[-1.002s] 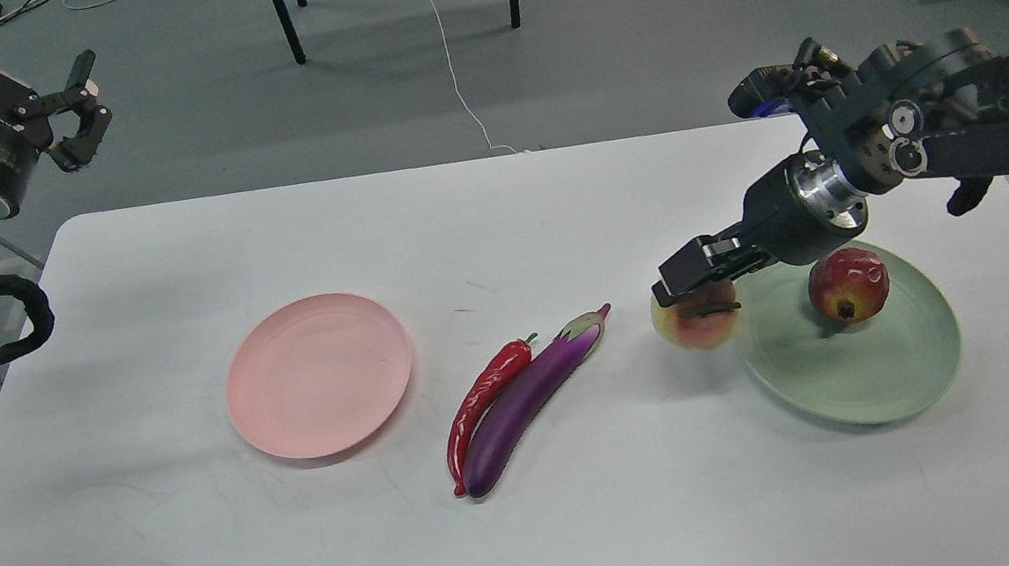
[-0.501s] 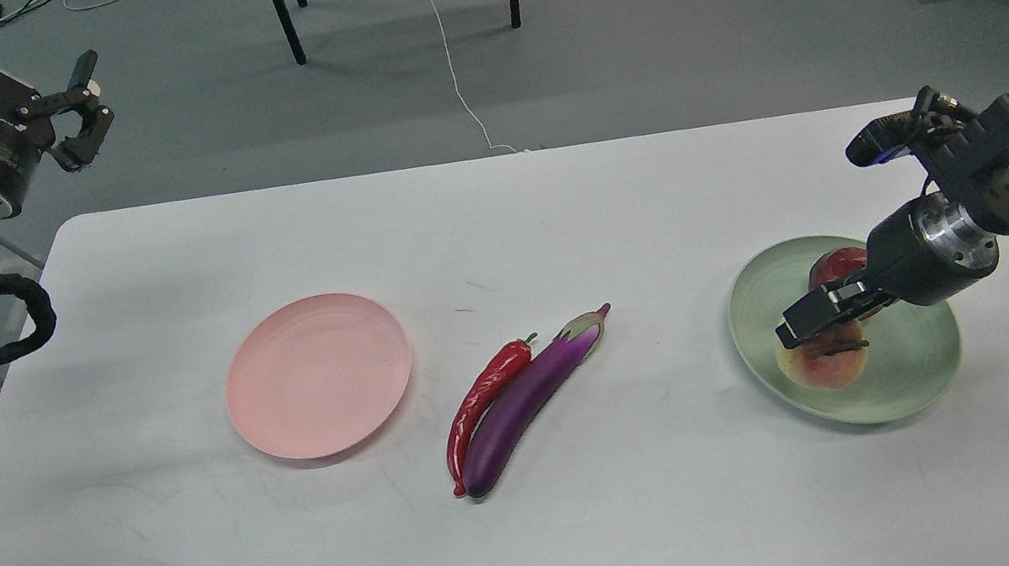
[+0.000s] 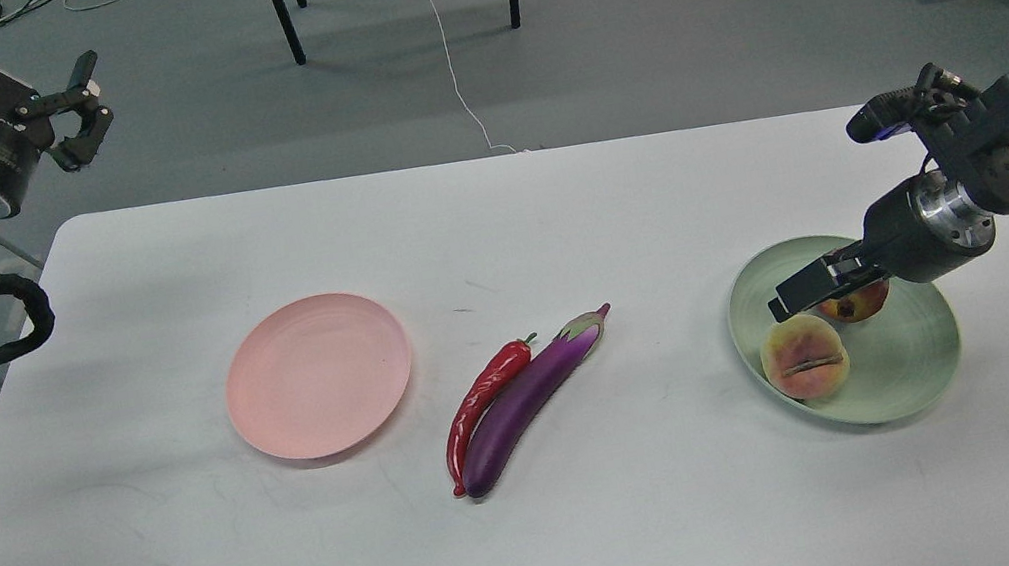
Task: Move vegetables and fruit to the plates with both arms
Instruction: 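Raise the right hand away and swing the left hand forward, then grasp the purple eggplant with the left hand, then lift the eggplant onto the pink plate and release it, then move the left hand to the red chili pepper and grasp it, then carry the chili pepper onto the pink plate beside the eggplant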
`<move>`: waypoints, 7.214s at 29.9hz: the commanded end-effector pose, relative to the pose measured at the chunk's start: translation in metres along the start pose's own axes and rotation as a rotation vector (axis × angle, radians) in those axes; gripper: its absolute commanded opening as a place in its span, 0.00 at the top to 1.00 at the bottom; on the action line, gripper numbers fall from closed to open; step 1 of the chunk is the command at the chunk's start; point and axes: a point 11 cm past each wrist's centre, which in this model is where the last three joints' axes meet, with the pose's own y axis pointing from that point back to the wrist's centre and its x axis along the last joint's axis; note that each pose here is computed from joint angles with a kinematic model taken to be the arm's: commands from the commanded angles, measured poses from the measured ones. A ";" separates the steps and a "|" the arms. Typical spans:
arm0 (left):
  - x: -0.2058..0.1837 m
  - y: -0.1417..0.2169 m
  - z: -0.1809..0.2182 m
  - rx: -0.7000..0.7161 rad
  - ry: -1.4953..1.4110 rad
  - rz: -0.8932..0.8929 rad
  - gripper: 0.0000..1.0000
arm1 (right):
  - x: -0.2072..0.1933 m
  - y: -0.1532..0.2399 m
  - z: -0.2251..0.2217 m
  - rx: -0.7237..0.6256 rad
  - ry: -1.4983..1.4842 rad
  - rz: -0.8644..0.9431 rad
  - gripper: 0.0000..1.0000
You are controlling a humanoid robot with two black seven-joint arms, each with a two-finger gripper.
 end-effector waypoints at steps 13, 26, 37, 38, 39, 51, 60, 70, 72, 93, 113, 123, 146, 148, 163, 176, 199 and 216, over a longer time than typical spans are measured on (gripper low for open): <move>-0.100 0.006 -0.001 0.178 -0.589 -0.431 0.02 | 0.091 0.073 -0.008 0.417 -0.419 0.532 0.04; -0.173 0.038 -0.098 0.333 -1.145 -0.859 0.05 | 0.095 0.103 0.048 0.828 -0.974 0.821 0.04; -0.229 0.068 -0.215 0.276 -1.676 -1.260 0.05 | 0.030 0.069 0.102 0.911 -1.360 0.828 0.02; -0.234 0.072 -0.224 0.263 -1.705 -1.294 0.05 | 0.026 0.070 0.106 0.920 -1.381 0.842 0.02; -0.240 0.077 -0.234 0.252 -1.734 -1.329 0.05 | 0.022 0.072 0.113 0.929 -1.400 0.866 0.02; -0.208 0.109 -0.291 0.411 -1.962 -1.425 0.11 | -0.055 0.053 0.178 0.860 -1.603 1.052 0.02; -0.195 0.118 -0.296 0.463 -1.950 -1.411 0.24 | -0.063 0.049 0.180 0.859 -1.617 1.057 0.02; -0.176 0.127 -0.303 0.534 -1.936 -1.401 0.49 | -0.061 0.050 0.178 0.867 -1.614 1.056 0.02; -0.175 0.127 -0.303 0.538 -1.936 -1.399 0.53 | -0.061 0.050 0.178 0.868 -1.613 1.057 0.02; -0.199 0.122 -0.271 0.402 -1.956 -1.399 0.91 | -0.059 0.055 0.179 0.862 -1.598 1.062 0.02; -0.036 0.119 -0.158 0.784 -2.007 -0.971 0.83 | -0.051 0.053 0.171 0.886 -1.586 1.043 0.02; -0.035 0.123 -0.174 0.771 -1.978 -0.955 0.30 | -0.047 0.058 0.172 0.887 -1.571 1.049 0.02; -0.119 0.100 -0.190 0.485 -1.948 -1.060 0.19 | -0.047 0.059 0.172 0.886 -1.570 1.048 0.02; -0.127 0.101 -0.199 0.473 -1.935 -1.081 0.19 | -0.047 0.059 0.172 0.887 -1.569 1.049 0.02; -0.156 0.133 -0.275 0.455 -2.000 -1.296 0.29 | -0.048 0.061 0.174 0.887 -1.570 1.061 0.02; -0.137 0.136 -0.284 0.549 -2.038 -1.296 0.56 | -0.045 0.066 0.175 0.900 -1.566 1.076 0.02; -0.147 0.090 -0.221 0.527 -2.069 -1.164 0.88 | -0.045 0.066 0.175 0.897 -1.564 1.076 0.02; -0.078 0.116 -0.198 0.720 -2.109 -1.092 0.37 | -0.044 0.067 0.175 0.901 -1.561 1.076 0.02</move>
